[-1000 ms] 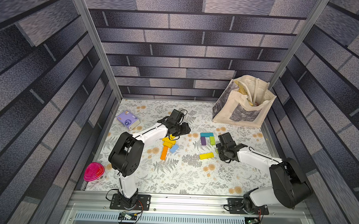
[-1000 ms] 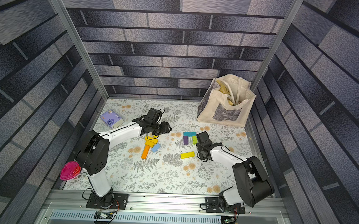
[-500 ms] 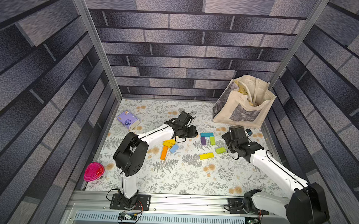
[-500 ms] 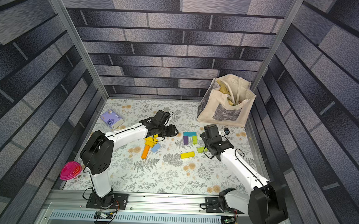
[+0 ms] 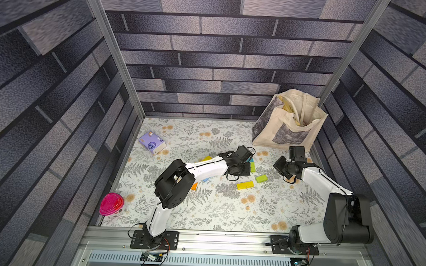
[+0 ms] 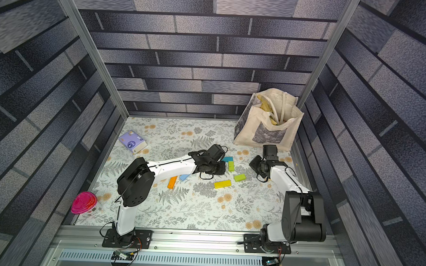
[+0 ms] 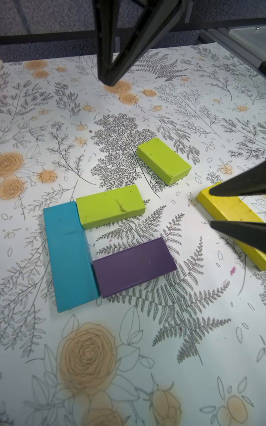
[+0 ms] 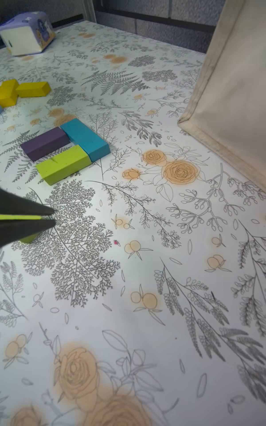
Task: Assemble the letter p with building blocks
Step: Assemble the building block at the center of the board.
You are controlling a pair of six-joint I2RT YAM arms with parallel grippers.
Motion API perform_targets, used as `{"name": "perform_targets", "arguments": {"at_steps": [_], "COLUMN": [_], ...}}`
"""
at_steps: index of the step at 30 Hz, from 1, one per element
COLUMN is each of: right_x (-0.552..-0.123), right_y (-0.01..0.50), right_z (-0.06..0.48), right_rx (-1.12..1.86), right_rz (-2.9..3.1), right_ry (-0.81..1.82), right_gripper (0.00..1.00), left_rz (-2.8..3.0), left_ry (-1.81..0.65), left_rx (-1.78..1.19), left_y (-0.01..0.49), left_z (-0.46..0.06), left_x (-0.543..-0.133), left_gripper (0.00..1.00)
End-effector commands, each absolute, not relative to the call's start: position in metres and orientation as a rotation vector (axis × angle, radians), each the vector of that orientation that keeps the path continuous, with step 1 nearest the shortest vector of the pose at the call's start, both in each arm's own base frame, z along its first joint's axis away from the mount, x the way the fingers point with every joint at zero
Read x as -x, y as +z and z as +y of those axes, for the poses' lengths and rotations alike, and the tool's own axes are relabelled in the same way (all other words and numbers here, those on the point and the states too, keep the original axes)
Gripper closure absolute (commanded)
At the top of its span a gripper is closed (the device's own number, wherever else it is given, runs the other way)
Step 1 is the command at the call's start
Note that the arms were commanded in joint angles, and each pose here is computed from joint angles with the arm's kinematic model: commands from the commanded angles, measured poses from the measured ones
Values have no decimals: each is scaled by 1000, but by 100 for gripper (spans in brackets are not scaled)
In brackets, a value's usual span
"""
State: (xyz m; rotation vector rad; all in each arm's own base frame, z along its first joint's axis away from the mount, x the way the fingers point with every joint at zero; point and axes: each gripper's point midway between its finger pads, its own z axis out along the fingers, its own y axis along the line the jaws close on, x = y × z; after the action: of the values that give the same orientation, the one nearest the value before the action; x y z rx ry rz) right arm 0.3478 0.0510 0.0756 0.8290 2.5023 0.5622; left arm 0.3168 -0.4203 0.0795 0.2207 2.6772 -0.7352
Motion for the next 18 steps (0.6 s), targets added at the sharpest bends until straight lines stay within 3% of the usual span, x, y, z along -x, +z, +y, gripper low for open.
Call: {"name": "perform_targets", "arguments": {"at_steps": [1,4,18], "right_x": [-346,-338,-317], "right_y": [69,59,9], "right_z": [64,65,65], "right_rx": [-722,-715,-743], "right_rz": [2524,2568,2672], "right_ry": [654,650,630], "right_gripper": [100,100,100], "left_rz": [2675,2703,2855], "left_ry": [-763,-759,-719], "left_rx": [-95,-84,-100], "left_y": [87,80,33], "left_z": [-437,-443,-464], "left_x": [-319,-311,-294], "left_gripper": [91,100,100]}}
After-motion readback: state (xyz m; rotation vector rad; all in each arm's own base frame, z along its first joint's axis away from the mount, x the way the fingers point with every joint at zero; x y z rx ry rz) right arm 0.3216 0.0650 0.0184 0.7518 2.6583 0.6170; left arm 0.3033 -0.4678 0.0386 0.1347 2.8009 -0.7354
